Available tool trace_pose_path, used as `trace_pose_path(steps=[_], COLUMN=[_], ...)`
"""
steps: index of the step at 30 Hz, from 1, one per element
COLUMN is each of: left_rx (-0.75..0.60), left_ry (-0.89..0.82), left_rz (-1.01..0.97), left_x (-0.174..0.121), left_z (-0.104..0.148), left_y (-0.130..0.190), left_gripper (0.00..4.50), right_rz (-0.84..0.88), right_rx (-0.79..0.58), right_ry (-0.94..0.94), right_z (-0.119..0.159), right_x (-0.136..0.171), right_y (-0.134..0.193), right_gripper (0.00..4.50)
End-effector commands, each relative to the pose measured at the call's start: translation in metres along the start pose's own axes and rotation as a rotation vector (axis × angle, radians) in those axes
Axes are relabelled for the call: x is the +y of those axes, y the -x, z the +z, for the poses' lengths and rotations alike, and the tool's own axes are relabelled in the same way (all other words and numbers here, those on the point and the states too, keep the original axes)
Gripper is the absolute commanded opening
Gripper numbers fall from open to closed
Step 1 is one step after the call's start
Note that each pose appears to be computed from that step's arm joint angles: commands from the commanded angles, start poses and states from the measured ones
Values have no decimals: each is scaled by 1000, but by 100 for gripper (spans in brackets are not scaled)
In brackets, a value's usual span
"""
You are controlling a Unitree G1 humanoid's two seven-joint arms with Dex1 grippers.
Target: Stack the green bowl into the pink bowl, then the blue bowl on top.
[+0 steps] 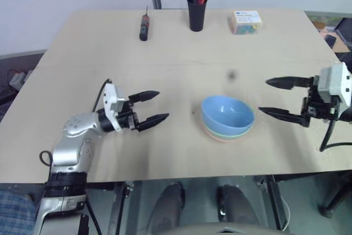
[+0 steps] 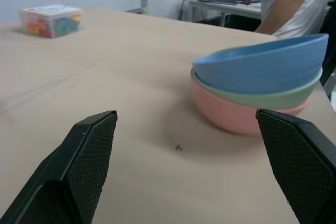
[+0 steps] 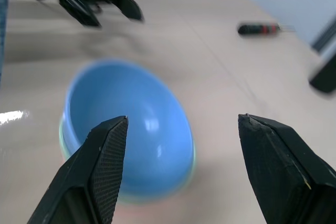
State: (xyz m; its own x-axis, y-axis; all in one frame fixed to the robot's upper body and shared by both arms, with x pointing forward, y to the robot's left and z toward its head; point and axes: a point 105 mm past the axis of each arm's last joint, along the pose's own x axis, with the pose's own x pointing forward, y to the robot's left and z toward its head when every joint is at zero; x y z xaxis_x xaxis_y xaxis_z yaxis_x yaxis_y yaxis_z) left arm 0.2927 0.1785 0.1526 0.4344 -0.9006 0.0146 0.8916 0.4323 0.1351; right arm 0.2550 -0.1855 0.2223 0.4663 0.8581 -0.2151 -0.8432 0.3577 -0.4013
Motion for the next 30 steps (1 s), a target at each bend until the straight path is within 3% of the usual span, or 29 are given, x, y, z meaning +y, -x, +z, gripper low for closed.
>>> trace_pose_path(steps=[1,6,18,30], left_rx=[-17,-29,-21,-20], left_ry=[-56,-60,-45,-54], left_rz=[9,23,30,40], left_x=[-3,-8,-18,-15], left_z=[12,12,8,9], left_y=[4,4,8,8], left_gripper=[450,450,450,450], right_rz=[-22,-12,-37,-42], right_rx=[-46,-20,-120,-114], right_ry=[39,19,-49,-119], right_z=[-1,-26,-51,-76], right_x=[-4,-7,-12,-11], right_y=[19,26,28,25], right_gripper=[351,351,351,351])
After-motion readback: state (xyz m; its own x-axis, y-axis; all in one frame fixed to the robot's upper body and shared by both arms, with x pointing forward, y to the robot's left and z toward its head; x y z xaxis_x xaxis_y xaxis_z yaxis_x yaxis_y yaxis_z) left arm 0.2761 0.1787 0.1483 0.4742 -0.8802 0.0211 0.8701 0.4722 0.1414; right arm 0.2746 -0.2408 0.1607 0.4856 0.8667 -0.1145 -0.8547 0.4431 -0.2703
